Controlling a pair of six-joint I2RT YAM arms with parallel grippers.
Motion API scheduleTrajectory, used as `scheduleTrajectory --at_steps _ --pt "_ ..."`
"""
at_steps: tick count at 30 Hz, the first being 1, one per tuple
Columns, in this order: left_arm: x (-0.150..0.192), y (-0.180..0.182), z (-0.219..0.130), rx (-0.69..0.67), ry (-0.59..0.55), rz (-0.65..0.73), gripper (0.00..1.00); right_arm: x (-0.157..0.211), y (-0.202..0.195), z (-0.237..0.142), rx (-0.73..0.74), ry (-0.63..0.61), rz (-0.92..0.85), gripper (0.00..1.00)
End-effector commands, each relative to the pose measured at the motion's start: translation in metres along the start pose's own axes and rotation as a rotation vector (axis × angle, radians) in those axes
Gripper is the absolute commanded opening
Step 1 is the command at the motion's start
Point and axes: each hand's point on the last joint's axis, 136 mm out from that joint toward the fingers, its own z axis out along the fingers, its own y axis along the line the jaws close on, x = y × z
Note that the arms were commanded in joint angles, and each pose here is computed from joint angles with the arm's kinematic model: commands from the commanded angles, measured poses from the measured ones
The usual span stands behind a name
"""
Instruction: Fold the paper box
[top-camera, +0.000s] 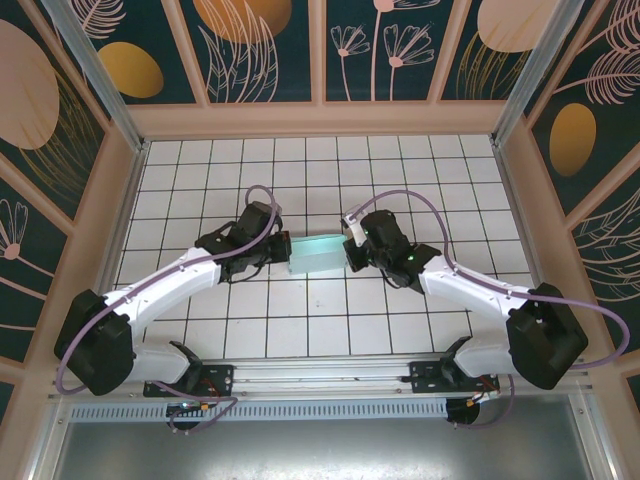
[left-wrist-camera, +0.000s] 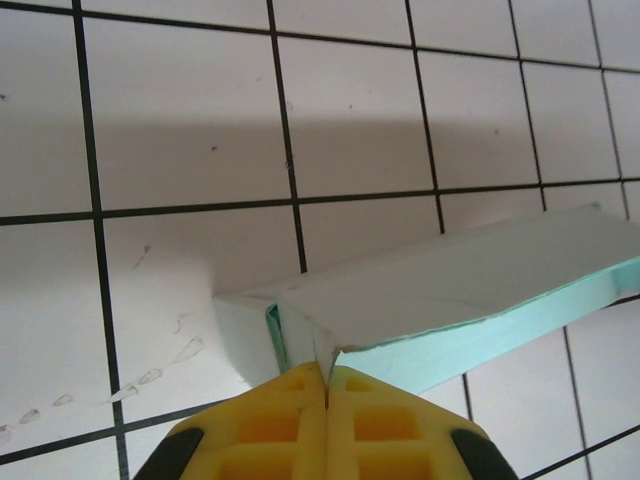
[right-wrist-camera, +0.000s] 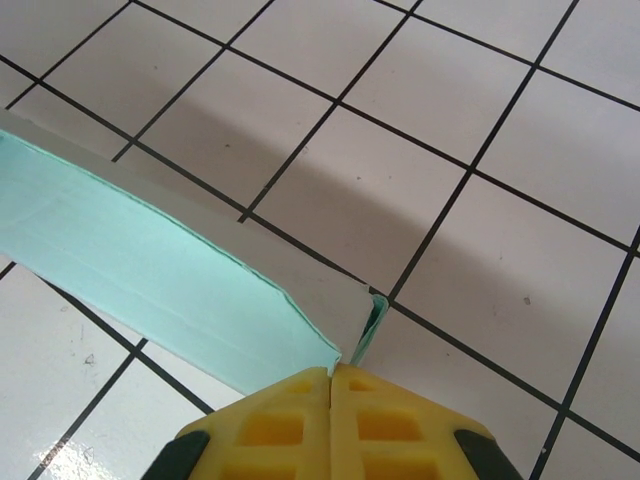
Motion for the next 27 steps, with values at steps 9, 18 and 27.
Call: scheduleTrajectory --at_steps 9,18,27 --pt "0.023 -0.003 0.01 0.087 0.027 0.061 0.0 0.008 0.021 0.002 -0.09 -0.04 0.003 0.0" --pt "0.035 0.011 0.02 0.048 0.053 0.056 0.0 0.039 0.013 0.008 -0.067 -0.025 0.071 0.0" --pt "0.052 0.016 0.03 0.052 0.106 0.032 0.0 0.005 0.019 -0.007 -0.099 -0.119 0.059 0.17"
